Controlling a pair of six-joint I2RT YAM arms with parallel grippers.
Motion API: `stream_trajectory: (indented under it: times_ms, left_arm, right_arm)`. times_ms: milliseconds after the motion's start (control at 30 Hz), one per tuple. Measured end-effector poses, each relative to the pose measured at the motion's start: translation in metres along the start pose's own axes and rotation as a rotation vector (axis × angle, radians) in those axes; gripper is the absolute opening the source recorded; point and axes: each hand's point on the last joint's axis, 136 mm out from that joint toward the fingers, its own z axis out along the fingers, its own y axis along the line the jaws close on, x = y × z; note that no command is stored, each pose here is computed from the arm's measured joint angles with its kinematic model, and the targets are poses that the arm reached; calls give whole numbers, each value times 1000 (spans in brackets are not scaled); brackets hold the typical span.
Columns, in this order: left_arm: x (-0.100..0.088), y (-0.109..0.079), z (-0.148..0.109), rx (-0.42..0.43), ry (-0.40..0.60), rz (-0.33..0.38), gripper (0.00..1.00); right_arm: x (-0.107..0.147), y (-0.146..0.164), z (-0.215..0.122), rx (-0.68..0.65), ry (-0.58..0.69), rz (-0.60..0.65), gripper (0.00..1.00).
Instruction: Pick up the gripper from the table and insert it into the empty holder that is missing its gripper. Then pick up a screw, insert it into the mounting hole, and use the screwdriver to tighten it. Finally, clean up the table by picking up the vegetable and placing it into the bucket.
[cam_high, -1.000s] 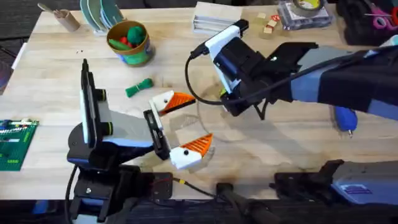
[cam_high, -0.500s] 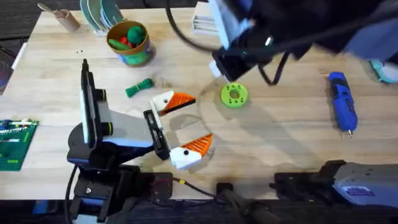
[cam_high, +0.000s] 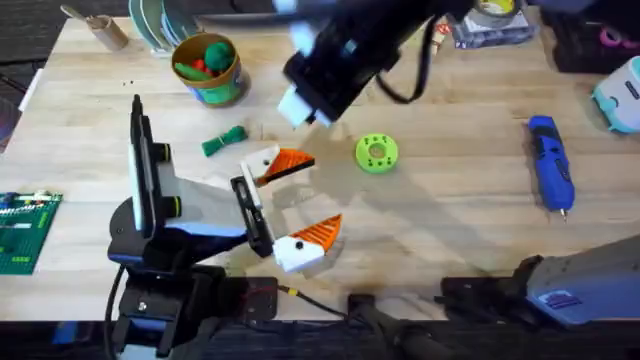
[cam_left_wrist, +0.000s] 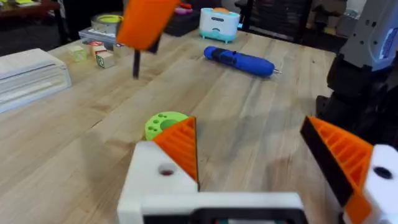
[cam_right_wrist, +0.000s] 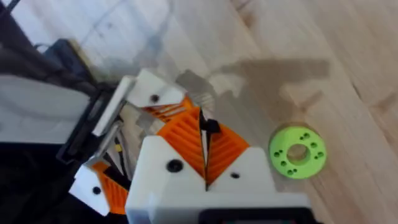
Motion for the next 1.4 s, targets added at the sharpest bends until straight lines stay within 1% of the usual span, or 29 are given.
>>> stream_trajectory:
  times_ms: [167, 333, 800, 900, 933, 1033, 1167, 1400]
  left_arm:
    - [0, 0, 0, 0, 0, 1, 993]
    - [0, 0, 0, 0, 0, 27, 993]
    - [0, 0, 0, 0, 0, 42, 993]
    - [0, 0, 0, 0, 0, 42, 992]
    - [0, 0, 0, 0, 0, 42, 993]
    - [0, 0, 0, 0, 0, 42, 993]
    - [0, 0, 0, 0, 0, 41, 993]
    - [0, 0, 0, 1, 0, 42, 993]
  right_arm:
    - [0, 27, 9, -40, 12, -108, 8]
    - [-1, 42, 11, -60, 4, -189, 8]
    - [-4, 47, 11, -65, -9, -212, 8]
    - [-3, 52, 11, -70, -7, -221, 8]
    - [-2, 59, 13, -79, -3, -238, 8]
    - [0, 62, 15, -83, 8, -244, 8]
    - [4, 61, 24, -84, 41, -240, 7]
    - [0, 57, 26, -56, 30, -246, 7]
